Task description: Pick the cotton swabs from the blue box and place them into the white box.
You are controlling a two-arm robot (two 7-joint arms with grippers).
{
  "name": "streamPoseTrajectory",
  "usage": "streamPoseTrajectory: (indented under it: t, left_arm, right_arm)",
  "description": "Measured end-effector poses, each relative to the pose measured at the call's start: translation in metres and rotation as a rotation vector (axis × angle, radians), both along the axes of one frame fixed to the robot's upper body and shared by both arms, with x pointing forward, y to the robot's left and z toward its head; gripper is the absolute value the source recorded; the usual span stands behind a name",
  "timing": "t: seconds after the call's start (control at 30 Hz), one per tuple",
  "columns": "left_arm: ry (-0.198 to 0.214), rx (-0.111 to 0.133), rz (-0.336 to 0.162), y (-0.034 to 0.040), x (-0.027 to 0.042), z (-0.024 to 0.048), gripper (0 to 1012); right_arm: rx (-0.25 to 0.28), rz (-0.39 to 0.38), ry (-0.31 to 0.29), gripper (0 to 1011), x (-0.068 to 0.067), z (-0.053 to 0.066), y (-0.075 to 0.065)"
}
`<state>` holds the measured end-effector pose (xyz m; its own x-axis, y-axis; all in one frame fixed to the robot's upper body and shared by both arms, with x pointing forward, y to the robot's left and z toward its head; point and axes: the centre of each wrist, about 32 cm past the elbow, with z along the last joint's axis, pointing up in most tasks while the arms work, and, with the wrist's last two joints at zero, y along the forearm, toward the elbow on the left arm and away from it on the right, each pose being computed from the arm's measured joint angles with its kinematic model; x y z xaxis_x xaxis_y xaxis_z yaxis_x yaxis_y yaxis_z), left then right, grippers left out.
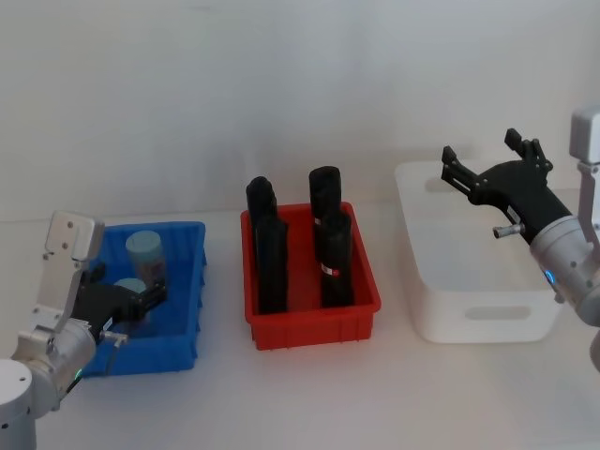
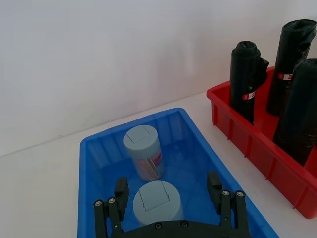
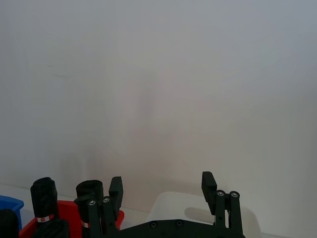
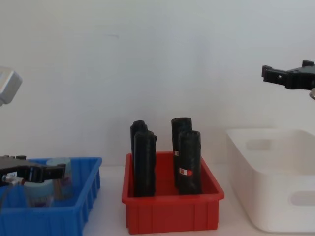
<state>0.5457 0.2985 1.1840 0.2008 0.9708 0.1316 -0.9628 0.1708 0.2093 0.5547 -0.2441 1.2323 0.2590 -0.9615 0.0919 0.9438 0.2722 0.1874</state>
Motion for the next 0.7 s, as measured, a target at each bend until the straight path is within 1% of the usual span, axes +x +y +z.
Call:
streamPoseTrajectory:
  t: [0.13,0.23,0.33,0.7]
  left_arm:
    - [0.02,-0.005,0.006,0.0053,0.0004,-0.0046,1004]
    - [0.028,-0.009,0.008,0.0076,0.0011,-0.0065,1004]
    - [0.043,-0.016,0.009,0.0115,0.0028,-0.0099,1004]
    - [0.066,-0.036,0.004,0.0189,0.0086,-0.0172,1004]
  right_arm:
    - [0.0,0.0,0.0,1001,0.0,0.0,0.0]
    - [0.0,0.0,0.0,1001,0.0,0.0,0.0]
    - [0.0,0.0,0.0,1001,0.0,0.0,0.0]
    - [0.0,0.0,0.0,1001,0.0,0.0,0.0]
